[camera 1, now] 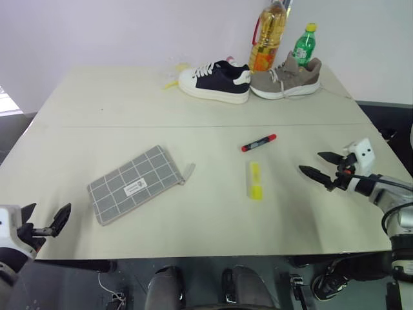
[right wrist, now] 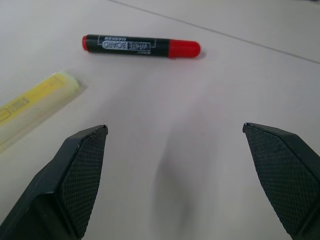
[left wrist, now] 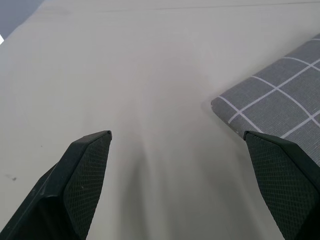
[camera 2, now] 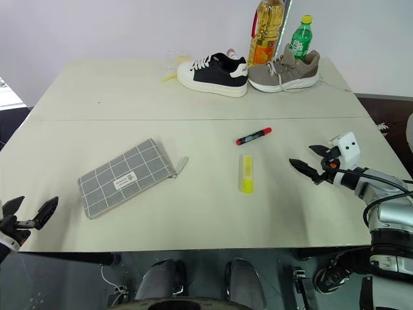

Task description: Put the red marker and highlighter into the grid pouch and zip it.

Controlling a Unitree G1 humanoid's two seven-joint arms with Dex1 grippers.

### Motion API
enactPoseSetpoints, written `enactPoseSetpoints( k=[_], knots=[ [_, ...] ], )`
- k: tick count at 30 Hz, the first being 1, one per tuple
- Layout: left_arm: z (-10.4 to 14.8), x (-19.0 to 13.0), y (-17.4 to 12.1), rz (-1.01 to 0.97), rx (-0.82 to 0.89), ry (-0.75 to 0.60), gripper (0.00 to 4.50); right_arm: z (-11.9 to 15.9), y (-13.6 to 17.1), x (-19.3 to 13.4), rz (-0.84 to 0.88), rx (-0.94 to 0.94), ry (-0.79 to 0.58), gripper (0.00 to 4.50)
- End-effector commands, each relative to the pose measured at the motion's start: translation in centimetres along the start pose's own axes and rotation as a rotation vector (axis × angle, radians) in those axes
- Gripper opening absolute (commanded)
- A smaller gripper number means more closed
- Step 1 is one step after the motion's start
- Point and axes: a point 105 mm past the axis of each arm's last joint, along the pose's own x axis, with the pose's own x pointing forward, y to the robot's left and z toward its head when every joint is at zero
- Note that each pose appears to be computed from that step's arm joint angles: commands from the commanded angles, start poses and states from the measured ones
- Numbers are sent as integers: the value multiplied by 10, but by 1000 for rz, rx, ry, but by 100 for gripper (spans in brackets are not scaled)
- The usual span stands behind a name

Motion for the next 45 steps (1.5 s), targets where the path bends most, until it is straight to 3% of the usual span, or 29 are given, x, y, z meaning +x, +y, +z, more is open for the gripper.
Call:
enactPoseSetpoints(
  k=[1, 8, 12, 15, 21, 26, 30, 39, 45],
  knots=[
    [13, -3, 4, 21, 42, -49, 445, 13, -4, -1, -13, -33, -39, 450],
    [19, 2, 2, 34, 45, -68, 445, 27, 10, 13, 29, 5, -77, 450],
    [21, 3, -4, 15, 68, -104, 445, 53, 52, 36, 180, 2, -144, 450],
    [18, 3, -8, 12, 85, -122, 450, 74, 95, 56, 308, -6, -193, 329],
    [12, 9, -22, -43, 199, -119, 450, 101, 194, 112, 476, -76, -220, 4],
    [10, 10, -22, -80, 323, -104, 450, 103, 250, 143, 513, -74, -197, 4],
    [9, 4, -20, -95, 416, -86, 450, 86, 282, 168, 505, -120, -79, 4],
    [-3, -7, -20, -180, 630, -9, 450, 45, 297, 196, 438, -171, 133, 4],
    [-10, -4, -25, -303, 885, 7, 450, 43, 300, 198, 449, -151, 146, 4]
  ],
)
